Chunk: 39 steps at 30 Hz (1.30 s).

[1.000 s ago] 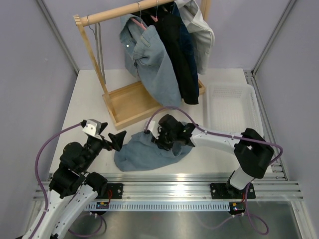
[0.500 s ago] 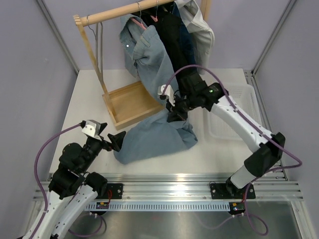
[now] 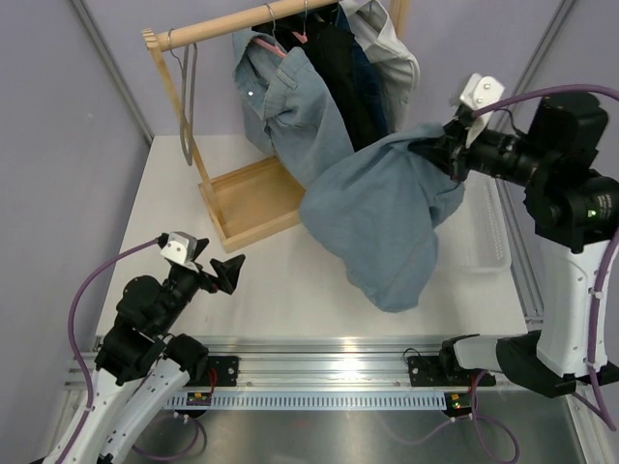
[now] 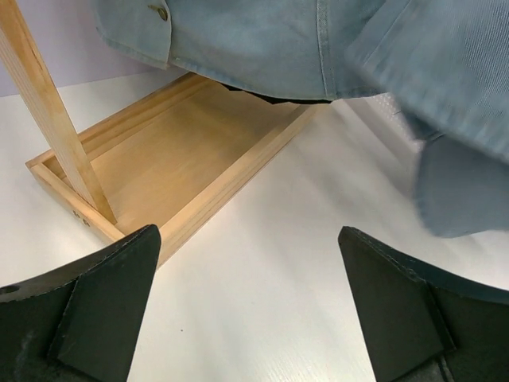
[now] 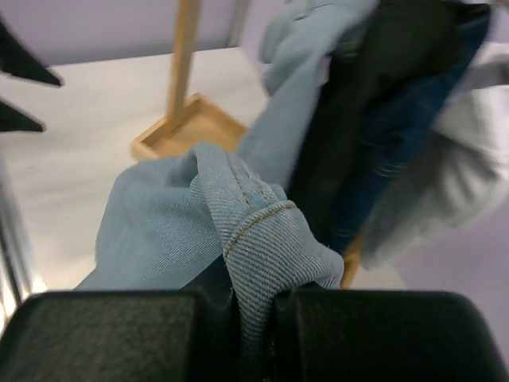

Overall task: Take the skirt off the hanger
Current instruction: Pick up the skirt from the center of the board, then place the skirt in the bin.

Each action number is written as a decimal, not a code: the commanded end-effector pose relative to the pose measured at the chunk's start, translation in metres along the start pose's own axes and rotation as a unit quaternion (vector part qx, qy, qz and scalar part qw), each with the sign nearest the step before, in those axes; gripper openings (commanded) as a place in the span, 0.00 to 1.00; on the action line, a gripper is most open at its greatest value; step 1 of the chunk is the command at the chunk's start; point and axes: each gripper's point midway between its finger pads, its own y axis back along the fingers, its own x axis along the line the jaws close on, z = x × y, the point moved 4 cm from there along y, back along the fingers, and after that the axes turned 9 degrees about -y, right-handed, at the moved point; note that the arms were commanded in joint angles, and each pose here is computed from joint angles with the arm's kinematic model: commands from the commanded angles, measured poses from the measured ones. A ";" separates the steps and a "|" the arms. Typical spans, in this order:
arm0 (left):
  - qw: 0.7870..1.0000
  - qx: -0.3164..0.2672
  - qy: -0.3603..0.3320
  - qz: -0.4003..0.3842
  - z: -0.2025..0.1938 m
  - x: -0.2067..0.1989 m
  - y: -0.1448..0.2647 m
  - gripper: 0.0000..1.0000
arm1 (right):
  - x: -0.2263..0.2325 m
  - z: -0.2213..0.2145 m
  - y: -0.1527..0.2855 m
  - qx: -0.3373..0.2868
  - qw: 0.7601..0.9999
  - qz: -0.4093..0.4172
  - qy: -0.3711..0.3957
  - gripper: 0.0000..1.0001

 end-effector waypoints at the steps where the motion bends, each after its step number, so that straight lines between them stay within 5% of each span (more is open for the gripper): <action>1: 1.000 -0.011 -0.006 0.000 0.008 0.001 -0.001 0.99 | -0.017 0.047 0.033 -0.081 0.994 -0.073 0.028 0.00; 8: 1.000 -0.014 -0.006 -0.003 0.009 0.000 0.000 0.99 | -0.073 0.064 0.085 -0.118 0.975 -0.186 0.013 0.00; 20: 1.000 -0.017 -0.008 -0.005 0.010 0.000 0.001 0.99 | -0.155 0.025 0.112 -0.128 0.963 -0.205 -0.116 0.00; 31: 1.000 -0.019 -0.010 -0.008 0.011 -0.001 0.001 0.99 | -0.172 -0.133 0.097 -0.004 0.949 -0.241 -0.203 0.00; 39: 0.999 -0.025 -0.010 -0.021 0.012 -0.004 0.002 0.99 | -0.147 -0.242 0.087 0.073 0.913 -0.249 -0.314 0.00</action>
